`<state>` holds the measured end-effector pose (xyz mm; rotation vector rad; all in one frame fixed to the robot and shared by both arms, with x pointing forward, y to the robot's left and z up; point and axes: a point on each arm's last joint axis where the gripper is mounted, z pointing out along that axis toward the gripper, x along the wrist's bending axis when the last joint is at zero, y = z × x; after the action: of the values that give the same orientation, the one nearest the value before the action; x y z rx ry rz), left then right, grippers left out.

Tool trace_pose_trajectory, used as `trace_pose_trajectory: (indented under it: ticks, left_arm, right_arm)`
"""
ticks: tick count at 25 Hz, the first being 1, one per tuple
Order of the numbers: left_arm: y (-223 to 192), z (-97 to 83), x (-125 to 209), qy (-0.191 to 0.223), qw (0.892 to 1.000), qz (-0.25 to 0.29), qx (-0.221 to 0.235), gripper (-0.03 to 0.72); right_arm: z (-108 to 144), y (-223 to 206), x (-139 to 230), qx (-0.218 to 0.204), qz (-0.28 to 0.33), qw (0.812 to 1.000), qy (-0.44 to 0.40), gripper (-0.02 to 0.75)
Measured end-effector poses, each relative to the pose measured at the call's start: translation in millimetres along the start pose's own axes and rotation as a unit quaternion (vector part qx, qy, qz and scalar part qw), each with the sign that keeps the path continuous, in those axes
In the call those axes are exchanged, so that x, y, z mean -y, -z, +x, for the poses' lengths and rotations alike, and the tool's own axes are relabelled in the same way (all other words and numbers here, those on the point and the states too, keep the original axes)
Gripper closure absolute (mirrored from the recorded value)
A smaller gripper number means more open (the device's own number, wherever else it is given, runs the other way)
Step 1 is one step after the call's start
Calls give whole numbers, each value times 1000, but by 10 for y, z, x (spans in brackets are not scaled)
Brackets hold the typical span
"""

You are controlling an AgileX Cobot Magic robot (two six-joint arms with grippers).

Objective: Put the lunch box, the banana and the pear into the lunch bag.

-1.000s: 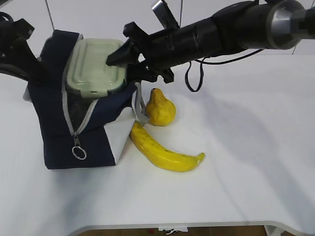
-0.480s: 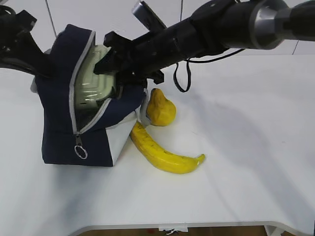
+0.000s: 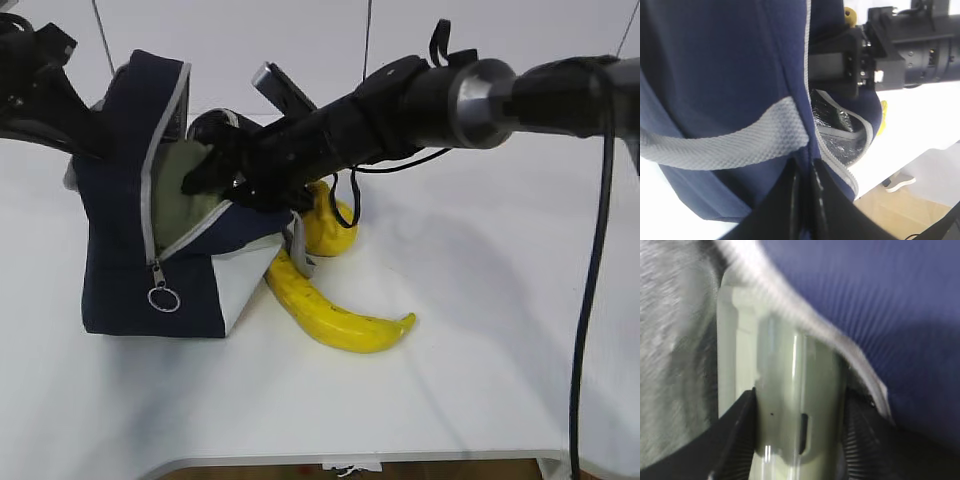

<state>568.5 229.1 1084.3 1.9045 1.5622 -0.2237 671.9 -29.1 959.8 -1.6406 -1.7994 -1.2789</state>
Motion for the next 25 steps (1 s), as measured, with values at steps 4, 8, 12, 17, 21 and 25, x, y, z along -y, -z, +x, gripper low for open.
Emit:
trace_pose_trajectory:
  ticks: [4, 8, 12, 17, 21, 25]
  left_arm:
    - [0, 7, 2, -3, 1000, 1, -4, 694]
    - [0, 8, 3, -3, 1000, 2, -5, 694]
    - [0, 8, 3, -3, 1000, 2, -5, 694]
    - [0, 8, 3, -3, 1000, 2, -5, 694]
    - [0, 9, 5, -4, 1000, 3, -5, 694]
    - [0, 6, 13, -5, 1000, 7, -4, 694]
  right_arm:
    - [-87, -115, -14, -7, 2, 1000, -19, 362]
    - [-196, -225, 13, -10, 13, 999, -45, 362]
    - [-238, -260, 35, -10, 19, 998, -51, 357]
    - [-190, -241, 34, -20, 37, 998, -42, 274]
    - [-122, -199, 11, -26, 58, 998, -22, 173]
    - [-26, -84, -100, -17, 79, 997, 6, 156]
